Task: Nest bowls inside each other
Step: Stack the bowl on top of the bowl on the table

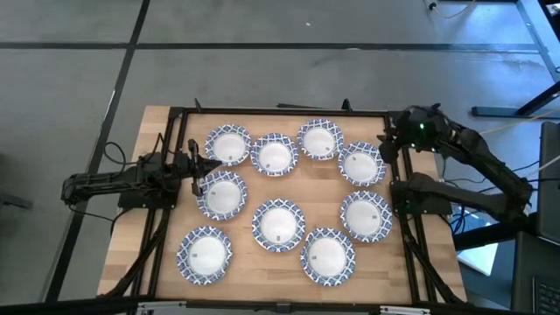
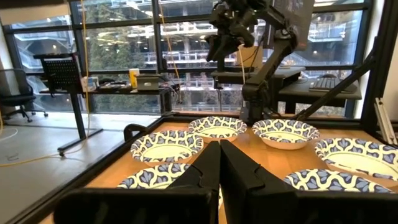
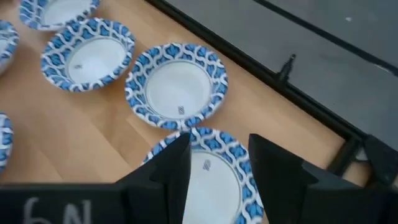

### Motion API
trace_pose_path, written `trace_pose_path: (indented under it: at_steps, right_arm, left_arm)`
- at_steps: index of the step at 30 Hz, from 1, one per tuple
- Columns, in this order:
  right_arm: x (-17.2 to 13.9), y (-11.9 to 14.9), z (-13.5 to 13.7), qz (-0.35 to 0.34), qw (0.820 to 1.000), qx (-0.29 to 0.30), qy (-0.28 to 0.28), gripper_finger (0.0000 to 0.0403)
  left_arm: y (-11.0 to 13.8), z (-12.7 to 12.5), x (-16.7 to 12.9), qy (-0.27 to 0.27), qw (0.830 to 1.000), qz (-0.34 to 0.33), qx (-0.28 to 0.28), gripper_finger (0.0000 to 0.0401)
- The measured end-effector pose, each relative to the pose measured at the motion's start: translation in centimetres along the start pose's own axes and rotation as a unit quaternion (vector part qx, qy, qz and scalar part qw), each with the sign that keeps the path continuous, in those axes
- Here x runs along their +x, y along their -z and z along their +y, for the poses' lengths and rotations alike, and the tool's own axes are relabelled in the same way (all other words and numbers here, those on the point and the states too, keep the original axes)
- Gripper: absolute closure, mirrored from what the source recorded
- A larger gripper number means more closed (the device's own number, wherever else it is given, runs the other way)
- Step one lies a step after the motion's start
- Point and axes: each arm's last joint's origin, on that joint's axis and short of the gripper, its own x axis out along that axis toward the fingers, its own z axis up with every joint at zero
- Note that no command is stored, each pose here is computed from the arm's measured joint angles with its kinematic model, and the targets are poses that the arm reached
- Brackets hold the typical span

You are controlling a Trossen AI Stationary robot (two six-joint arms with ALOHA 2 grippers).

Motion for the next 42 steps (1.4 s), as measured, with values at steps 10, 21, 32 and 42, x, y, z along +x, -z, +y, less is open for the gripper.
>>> trace_pose_path:
  at_steps: [10, 21, 32, 42]
  right_arm:
    - [3.7, -1.5, -2.6, 0.061, 0.997, 0.023, -0.050, 0.0241]
    - [7.6, -2.3, -2.5, 0.122, 0.984, 0.031, -0.129, 0.0241]
    - [12.6, -3.8, -1.6, 0.129, 0.983, 0.061, -0.119, 0.0241]
    - [18.0, -3.8, -1.2, 0.152, 0.986, 0.046, -0.045, 0.0241]
  left_arm:
    - [0.0, 0.0, 0.0, 0.001, 1.000, 0.000, 0.000, 0.0401]
    - [0.0, 0.0, 0.0, 0.001, 1.000, 0.000, 0.001, 0.0401]
    - [0.0, 0.0, 0.0, 0.001, 1.000, 0.000, 0.001, 0.0401]
    - [0.0, 0.0, 0.0, 0.001, 1.000, 0.000, 0.001, 0.0401]
